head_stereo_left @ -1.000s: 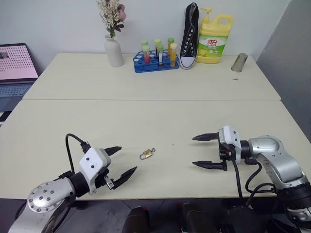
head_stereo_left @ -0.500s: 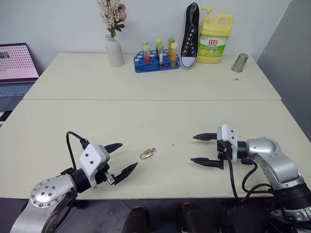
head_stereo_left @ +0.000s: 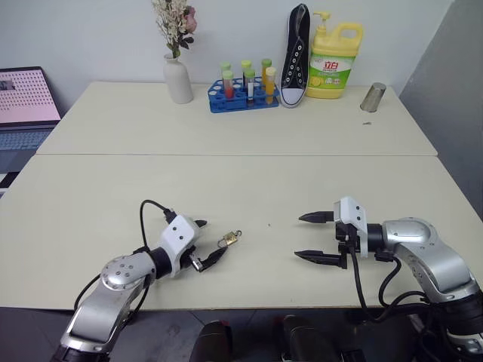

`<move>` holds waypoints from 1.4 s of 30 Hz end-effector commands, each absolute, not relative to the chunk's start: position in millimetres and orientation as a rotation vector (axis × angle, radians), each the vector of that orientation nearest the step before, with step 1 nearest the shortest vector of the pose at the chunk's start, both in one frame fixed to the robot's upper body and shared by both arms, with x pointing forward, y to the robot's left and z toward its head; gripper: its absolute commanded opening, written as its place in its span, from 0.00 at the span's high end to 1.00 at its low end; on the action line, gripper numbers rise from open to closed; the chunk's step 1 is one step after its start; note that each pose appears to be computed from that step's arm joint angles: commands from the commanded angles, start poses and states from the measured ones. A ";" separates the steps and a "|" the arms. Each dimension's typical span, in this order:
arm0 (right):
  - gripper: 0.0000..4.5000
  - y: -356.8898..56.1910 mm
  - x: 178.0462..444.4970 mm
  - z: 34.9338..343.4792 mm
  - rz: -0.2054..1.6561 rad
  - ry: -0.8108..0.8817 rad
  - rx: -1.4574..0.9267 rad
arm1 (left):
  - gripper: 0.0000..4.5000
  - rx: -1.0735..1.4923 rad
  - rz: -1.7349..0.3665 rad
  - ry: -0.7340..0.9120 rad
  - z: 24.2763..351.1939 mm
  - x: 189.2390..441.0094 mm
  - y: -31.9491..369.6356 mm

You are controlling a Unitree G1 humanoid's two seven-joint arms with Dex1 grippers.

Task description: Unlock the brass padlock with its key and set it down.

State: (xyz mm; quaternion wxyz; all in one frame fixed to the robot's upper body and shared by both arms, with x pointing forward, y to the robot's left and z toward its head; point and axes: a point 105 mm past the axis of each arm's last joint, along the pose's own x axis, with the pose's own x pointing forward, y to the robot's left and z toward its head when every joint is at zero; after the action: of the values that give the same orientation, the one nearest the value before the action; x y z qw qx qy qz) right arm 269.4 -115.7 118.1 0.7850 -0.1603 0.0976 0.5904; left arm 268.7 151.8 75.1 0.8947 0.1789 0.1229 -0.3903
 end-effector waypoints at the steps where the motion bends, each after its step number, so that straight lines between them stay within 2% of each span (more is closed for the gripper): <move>1: 0.00 -111.6 267.8 129.3 1.274 0.173 -0.381 | 0.00 0.388 -0.844 0.230 77.4 270.0 144.6; 13: 0.00 -109.7 265.1 131.8 1.254 0.190 -0.377 | 0.00 0.382 -0.897 0.274 66.5 279.6 132.4; 16: 0.00 -109.4 264.6 132.5 1.252 0.191 -0.372 | 0.13 0.389 -0.909 0.285 65.2 280.0 132.0; 25: 0.00 -111.8 264.3 133.1 1.236 0.188 -0.366 | 0.75 0.404 -0.932 0.321 61.4 279.3 134.3; 26: 0.00 -112.6 264.5 132.6 1.231 0.187 -0.368 | 0.78 0.408 -0.952 0.311 63.1 278.9 132.5; 30: 0.00 -116.8 264.7 130.6 1.206 0.191 -0.371 | 0.78 0.454 -1.025 0.225 75.9 280.6 123.1; 35: 0.00 -136.8 264.5 125.3 1.092 0.221 -0.360 | 0.78 0.617 -1.245 -0.031 111.5 280.0 85.8; 42: 0.00 -152.0 252.7 121.1 1.047 0.279 -0.246 | 0.78 0.890 -1.352 -0.398 147.6 287.4 54.6</move>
State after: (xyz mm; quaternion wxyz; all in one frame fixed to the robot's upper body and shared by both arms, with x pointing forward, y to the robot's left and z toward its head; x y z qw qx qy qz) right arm 255.9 -152.0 107.1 0.8483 -0.1135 0.1551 0.4935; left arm 290.8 62.6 137.3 0.7058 0.3600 -0.1241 -0.5973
